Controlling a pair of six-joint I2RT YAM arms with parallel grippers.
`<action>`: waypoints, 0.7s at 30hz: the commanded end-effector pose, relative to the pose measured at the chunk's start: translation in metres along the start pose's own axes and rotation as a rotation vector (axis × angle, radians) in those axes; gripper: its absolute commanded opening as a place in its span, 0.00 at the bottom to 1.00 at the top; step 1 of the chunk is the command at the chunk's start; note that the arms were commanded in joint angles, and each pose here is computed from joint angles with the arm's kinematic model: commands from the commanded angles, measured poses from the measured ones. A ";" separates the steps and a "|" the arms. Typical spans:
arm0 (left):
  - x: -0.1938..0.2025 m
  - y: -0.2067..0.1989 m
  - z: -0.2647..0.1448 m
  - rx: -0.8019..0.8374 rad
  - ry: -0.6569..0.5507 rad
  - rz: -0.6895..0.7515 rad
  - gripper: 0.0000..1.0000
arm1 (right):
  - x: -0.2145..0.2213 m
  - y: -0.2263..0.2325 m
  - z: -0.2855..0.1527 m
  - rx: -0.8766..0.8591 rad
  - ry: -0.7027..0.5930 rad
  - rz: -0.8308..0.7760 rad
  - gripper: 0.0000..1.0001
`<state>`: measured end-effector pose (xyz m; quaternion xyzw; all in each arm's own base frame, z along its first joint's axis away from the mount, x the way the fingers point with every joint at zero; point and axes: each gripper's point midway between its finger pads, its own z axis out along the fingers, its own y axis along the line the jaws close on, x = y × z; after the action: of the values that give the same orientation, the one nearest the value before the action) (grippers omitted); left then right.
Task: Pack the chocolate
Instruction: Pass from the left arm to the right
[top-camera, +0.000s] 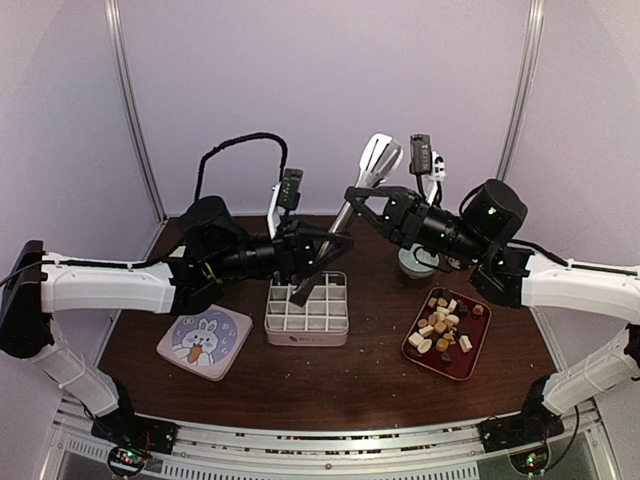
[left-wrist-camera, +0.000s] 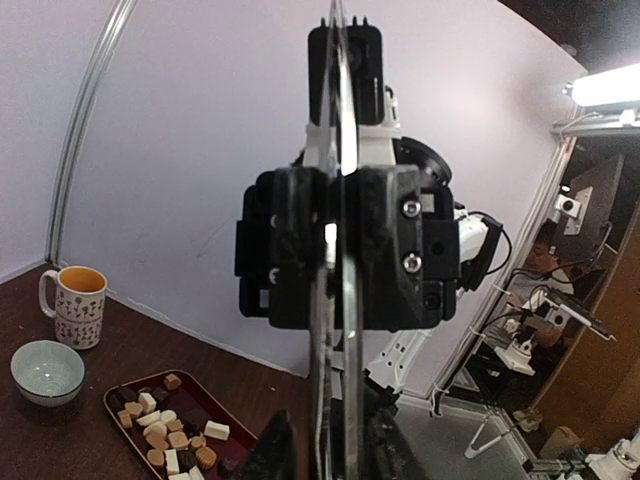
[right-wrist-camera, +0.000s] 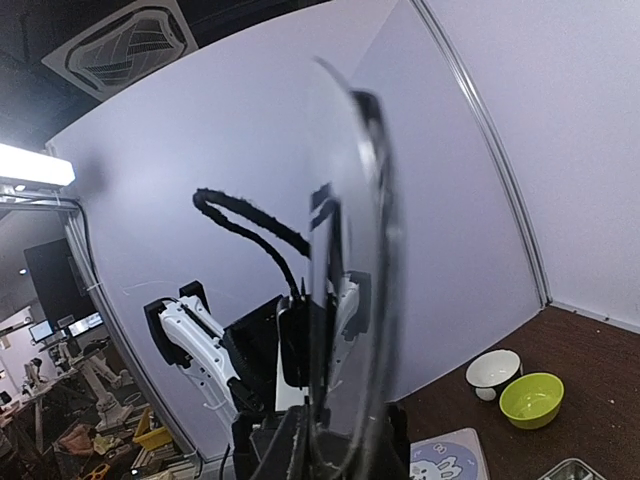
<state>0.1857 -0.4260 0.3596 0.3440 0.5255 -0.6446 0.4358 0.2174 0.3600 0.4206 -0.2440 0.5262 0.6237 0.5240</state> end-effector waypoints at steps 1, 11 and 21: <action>0.011 -0.005 0.008 -0.024 0.079 0.073 0.32 | -0.011 0.019 0.005 -0.038 0.043 -0.054 0.10; -0.001 -0.010 -0.025 -0.160 0.070 0.170 0.84 | 0.015 0.011 -0.005 0.045 0.279 -0.117 0.07; -0.051 -0.013 -0.042 -0.262 -0.095 0.051 0.98 | 0.044 0.031 -0.017 -0.086 0.424 -0.114 0.07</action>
<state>0.1802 -0.3777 0.3912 0.3147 0.5705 -0.5569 0.5151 0.1938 0.3678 0.3781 -0.3838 0.6169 0.5284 0.4391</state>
